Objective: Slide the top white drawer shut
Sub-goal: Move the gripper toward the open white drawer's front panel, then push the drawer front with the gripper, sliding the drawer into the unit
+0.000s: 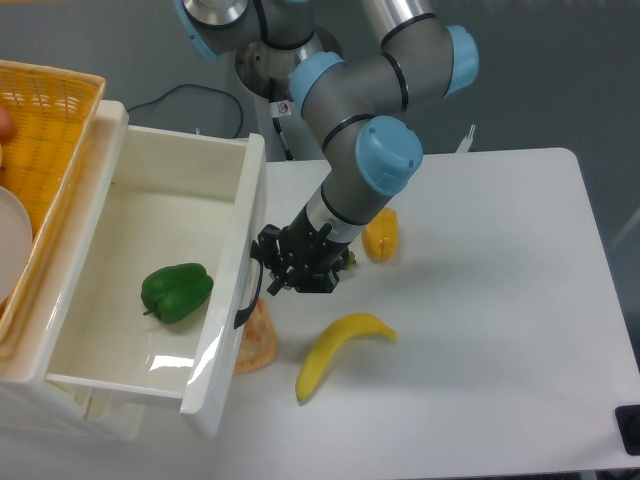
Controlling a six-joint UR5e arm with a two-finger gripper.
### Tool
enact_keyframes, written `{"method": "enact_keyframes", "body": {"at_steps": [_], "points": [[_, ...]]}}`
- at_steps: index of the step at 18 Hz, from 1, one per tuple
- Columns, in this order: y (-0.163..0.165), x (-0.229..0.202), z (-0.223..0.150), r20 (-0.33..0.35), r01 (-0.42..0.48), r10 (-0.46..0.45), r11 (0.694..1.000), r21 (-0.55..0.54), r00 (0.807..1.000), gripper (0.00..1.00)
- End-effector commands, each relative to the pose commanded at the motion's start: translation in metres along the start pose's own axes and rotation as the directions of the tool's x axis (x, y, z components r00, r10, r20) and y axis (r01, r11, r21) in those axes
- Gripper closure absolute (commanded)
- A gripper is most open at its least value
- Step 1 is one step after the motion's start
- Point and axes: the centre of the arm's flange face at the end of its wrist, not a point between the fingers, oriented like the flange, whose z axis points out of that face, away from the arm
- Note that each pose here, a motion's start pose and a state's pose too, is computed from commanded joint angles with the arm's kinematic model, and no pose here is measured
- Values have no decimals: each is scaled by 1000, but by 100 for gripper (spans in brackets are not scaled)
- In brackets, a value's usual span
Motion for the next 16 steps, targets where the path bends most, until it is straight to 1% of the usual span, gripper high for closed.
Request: {"method": "enact_keyframes", "body": {"at_steps": [5,16], "points": [[-1,7,-6,-17,6,-5,1000,9,1000,100],[-7,22,-2,-38,-6,6,1000,6,999,100]]}}
